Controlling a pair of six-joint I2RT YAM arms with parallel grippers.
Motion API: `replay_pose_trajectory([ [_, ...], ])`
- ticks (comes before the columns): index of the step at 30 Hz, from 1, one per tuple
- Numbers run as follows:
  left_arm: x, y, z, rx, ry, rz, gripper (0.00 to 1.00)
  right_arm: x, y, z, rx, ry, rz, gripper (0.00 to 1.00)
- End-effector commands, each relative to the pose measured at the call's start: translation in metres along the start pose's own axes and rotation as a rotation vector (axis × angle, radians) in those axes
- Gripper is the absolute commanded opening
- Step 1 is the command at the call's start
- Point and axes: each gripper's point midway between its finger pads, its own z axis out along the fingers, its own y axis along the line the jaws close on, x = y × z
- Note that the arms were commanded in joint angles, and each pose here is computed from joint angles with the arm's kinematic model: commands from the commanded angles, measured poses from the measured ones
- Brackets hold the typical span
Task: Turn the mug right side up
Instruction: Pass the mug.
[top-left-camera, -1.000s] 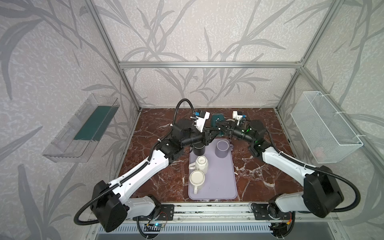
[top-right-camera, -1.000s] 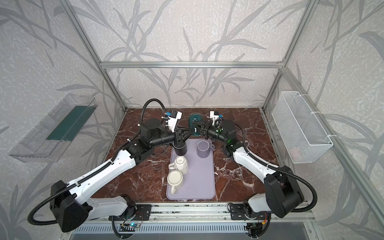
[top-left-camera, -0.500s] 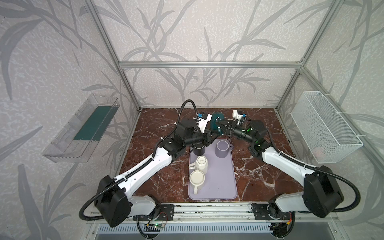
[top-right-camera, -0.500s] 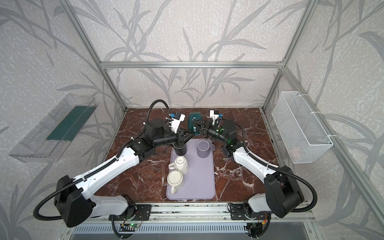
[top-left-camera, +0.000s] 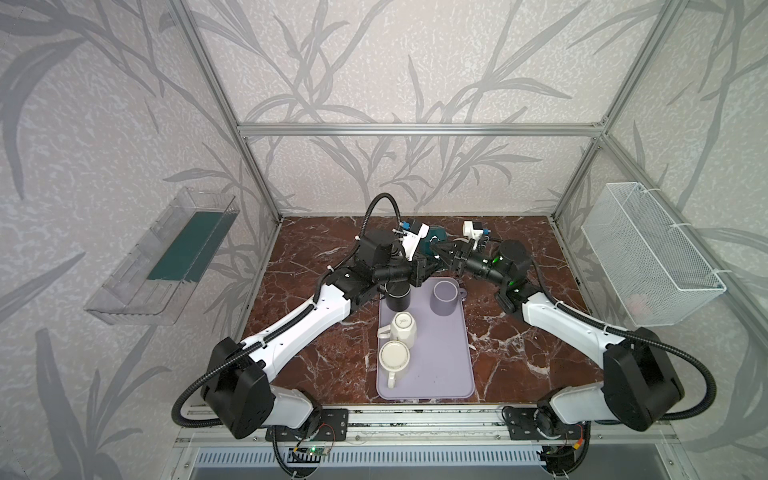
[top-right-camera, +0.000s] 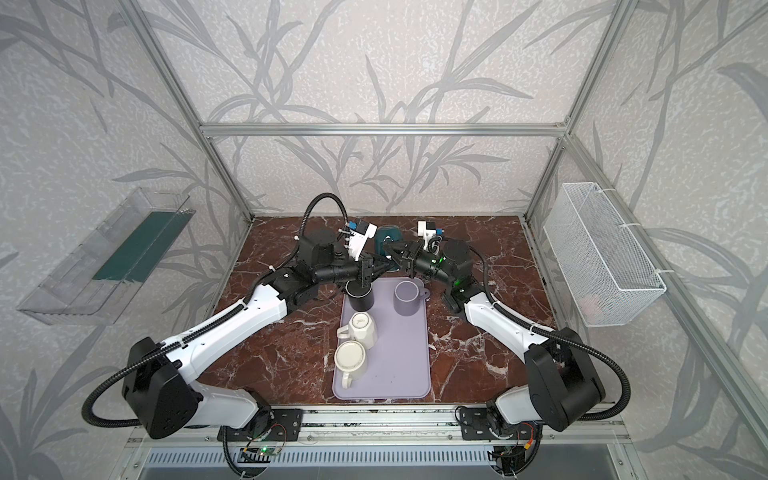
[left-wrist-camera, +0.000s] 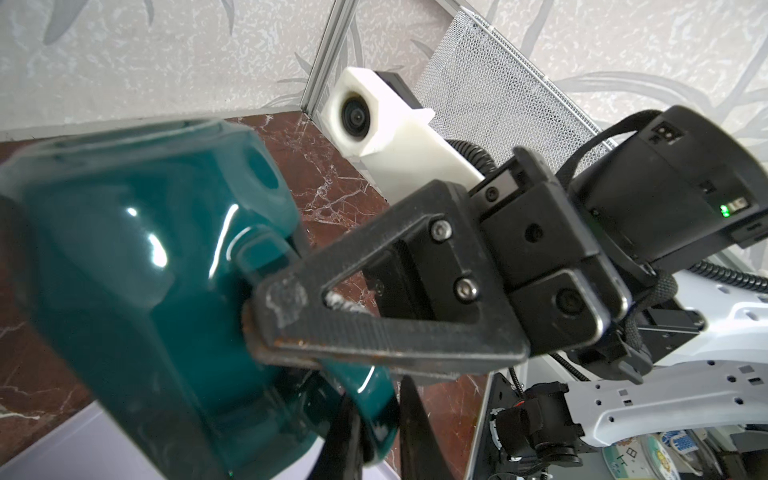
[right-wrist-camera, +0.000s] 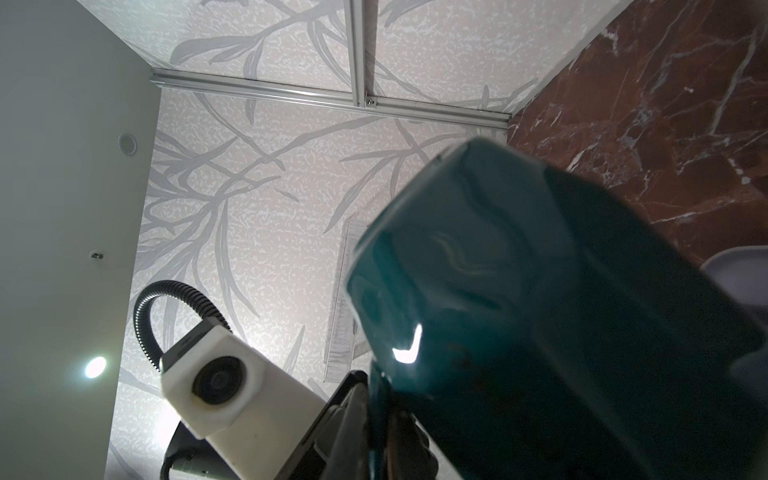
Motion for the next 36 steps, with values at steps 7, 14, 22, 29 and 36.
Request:
replay_pose_trajectory([
  [7, -0.003, -0.012, -0.005, 0.037, 0.004, 0.065, 0.0, 0.007, 0.056, 0.0, -0.122, 0.054, -0.215, 0.0],
  [14, -0.008, 0.001, -0.012, -0.022, -0.019, 0.003, 0.0, 0.007, 0.052, -0.006, -0.042, 0.097, -0.334, 0.27],
  [22, -0.017, 0.001, -0.025, -0.052, -0.09, -0.057, 0.0, 0.01, 0.046, -0.021, 0.032, 0.099, -0.431, 0.38],
  [29, -0.046, 0.005, -0.044, -0.088, -0.182, -0.156, 0.0, 0.002, 0.023, -0.053, 0.188, 0.011, -0.622, 0.39],
  [36, -0.085, 0.005, -0.055, -0.074, -0.277, -0.281, 0.0, 0.004, -0.011, -0.08, 0.328, -0.048, -0.968, 0.41],
])
